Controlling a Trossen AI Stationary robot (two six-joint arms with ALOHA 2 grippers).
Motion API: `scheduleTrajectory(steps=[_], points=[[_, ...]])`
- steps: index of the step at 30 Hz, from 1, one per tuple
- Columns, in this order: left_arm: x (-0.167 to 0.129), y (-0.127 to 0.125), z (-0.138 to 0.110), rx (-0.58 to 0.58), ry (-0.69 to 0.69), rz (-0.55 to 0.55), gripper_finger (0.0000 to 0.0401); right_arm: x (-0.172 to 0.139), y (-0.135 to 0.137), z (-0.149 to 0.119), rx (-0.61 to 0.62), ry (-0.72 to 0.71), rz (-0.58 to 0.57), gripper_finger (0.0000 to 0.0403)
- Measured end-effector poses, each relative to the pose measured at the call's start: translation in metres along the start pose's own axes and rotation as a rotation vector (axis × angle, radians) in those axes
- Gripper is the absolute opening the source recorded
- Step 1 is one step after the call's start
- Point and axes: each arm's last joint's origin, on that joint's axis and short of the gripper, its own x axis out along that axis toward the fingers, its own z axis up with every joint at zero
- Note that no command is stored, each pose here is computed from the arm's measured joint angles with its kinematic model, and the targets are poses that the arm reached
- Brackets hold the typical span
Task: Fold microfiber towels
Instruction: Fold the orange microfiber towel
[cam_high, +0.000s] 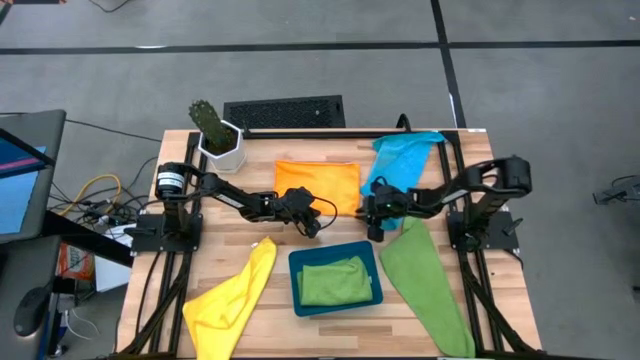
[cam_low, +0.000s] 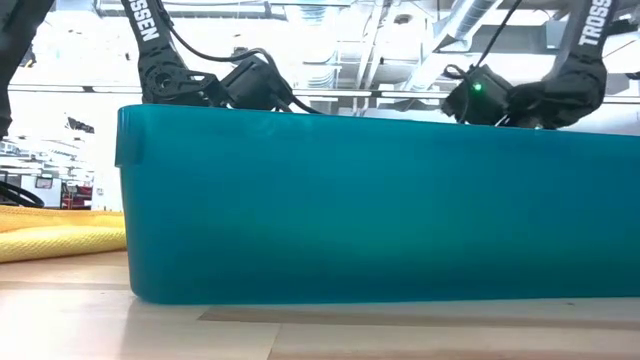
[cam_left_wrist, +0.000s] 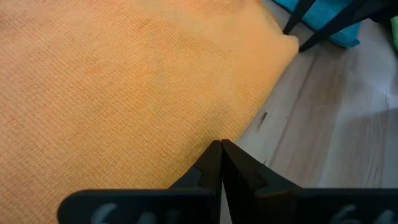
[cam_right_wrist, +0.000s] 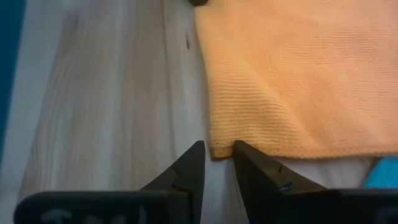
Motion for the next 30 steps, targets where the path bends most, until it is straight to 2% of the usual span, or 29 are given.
scheduleTrajectory(steps=[5,10,13,21,30], points=[[0.0,0.0,0.0,0.0,0.0,0.0,0.0,-0.001,-0.001,-0.001,0.06,0.014,-0.008,0.009],[0.0,0.0,0.0,0.001,0.0,0.0,0.0,-0.009,-0.005,0.009,0.111,0.054,-0.034,0.0015],[0.0,0.0,0.0,0.001,-0.002,0.004,0.0,-0.013,-0.006,0.018,0.103,0.057,-0.042,0.0016],[0.0,0.0,0.0,0.016,-0.004,0.008,0.0,-0.015,-0.011,0.063,-0.006,-0.062,-0.047,0.0013],[0.0,0.0,0.0,0.017,-0.007,0.008,0.0,0.018,-0.01,0.088,-0.089,-0.078,0.015,0.0011]])
